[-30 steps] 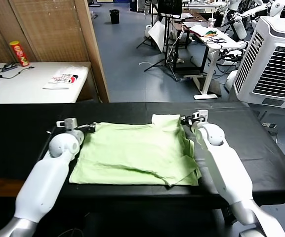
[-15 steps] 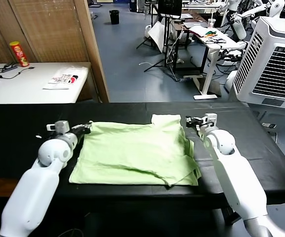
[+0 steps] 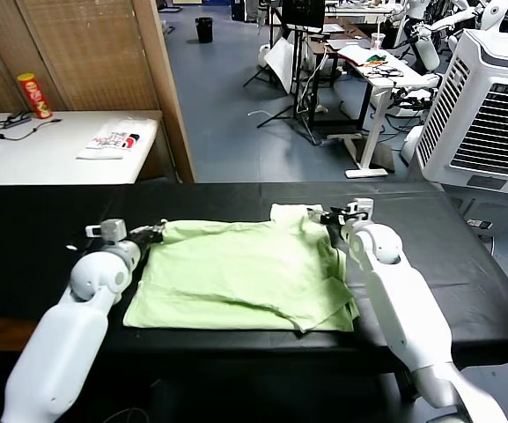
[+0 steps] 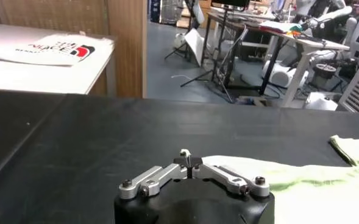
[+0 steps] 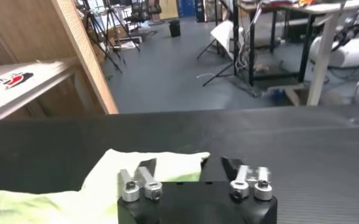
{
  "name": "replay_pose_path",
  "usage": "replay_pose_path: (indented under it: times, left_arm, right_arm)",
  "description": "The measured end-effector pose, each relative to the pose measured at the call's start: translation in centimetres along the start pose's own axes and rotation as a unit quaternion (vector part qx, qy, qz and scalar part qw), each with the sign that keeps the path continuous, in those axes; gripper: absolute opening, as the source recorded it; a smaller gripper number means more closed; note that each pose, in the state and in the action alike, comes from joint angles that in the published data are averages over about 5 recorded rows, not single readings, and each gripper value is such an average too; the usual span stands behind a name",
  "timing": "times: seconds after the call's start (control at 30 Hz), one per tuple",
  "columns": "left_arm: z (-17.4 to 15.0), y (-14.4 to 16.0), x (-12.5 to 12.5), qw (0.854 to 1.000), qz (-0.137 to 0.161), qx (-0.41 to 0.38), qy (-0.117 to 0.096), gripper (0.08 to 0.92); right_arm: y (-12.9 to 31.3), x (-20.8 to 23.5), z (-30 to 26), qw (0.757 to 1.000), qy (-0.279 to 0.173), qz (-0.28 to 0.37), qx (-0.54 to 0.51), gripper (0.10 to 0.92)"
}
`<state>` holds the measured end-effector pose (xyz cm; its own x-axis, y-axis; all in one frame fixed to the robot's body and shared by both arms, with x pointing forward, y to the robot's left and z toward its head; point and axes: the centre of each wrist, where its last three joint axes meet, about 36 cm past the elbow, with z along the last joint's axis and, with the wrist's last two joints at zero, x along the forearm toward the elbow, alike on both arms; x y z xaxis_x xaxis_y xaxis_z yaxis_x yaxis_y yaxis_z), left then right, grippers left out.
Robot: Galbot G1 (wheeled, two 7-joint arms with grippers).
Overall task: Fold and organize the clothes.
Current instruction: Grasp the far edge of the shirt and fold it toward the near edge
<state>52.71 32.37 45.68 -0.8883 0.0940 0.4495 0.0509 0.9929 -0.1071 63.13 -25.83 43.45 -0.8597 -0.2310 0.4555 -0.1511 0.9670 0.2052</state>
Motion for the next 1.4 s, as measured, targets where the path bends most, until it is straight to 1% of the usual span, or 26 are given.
replay_pose_path:
  times: [0.1, 0.2, 0.3, 0.47, 0.57, 0.7, 0.83, 1.1, 1.2, 1.4]
  left_arm:
    - [0.1, 0.0, 0.0, 1.000, 0.000, 0.000, 0.001, 0.129]
    - [0.1, 0.1, 0.0, 1.000, -0.001, 0.000, 0.001, 0.129]
    - [0.1, 0.1, -0.1, 1.000, -0.001, 0.000, 0.002, 0.129]
    - [0.1, 0.3, -0.2, 1.000, -0.003, 0.000, 0.003, 0.129]
    - [0.2, 0.4, -0.2, 1.000, -0.004, 0.000, 0.003, 0.129]
    - [0.1, 0.5, -0.1, 1.000, -0.005, 0.000, 0.002, 0.129]
    - [-0.4, 0.6, 0.3, 1.000, -0.005, -0.001, -0.005, 0.129]
    - [-0.8, 1.3, 1.9, 1.000, -0.009, -0.010, -0.016, 0.129]
    - [-0.8, 1.5, 2.6, 1.000, -0.010, -0.014, -0.018, 0.129]
    - [-0.2, 1.9, 4.5, 0.999, -0.010, -0.024, -0.019, 0.129]
  right_arm:
    - [-0.2, -0.4, 0.2, 1.000, 0.005, 0.003, -0.008, 0.590]
    - [-0.3, -0.7, 0.4, 1.000, 0.008, 0.003, -0.013, 0.507]
    - [-0.4, -0.9, 0.4, 1.000, 0.009, 0.001, -0.015, 0.416]
    - [-0.4, -0.8, 0.4, 1.000, 0.006, -0.003, -0.014, 0.225]
    - [-0.5, -0.6, 0.4, 1.000, 0.000, -0.005, -0.011, 0.159]
    - [-0.6, -0.1, 0.5, 1.000, -0.011, -0.009, -0.003, 0.135]
    - [-0.6, 0.9, 0.5, 1.000, -0.022, -0.020, 0.009, 0.127]
    - [-1.6, 4.7, 0.5, 0.998, -0.045, -0.043, 0.027, 0.126]
    - [-1.8, 6.4, 0.9, 0.997, -0.045, -0.047, 0.039, 0.126]
    - [-2.0, 10.0, 1.9, 0.996, -0.033, -0.043, 0.068, 0.125]
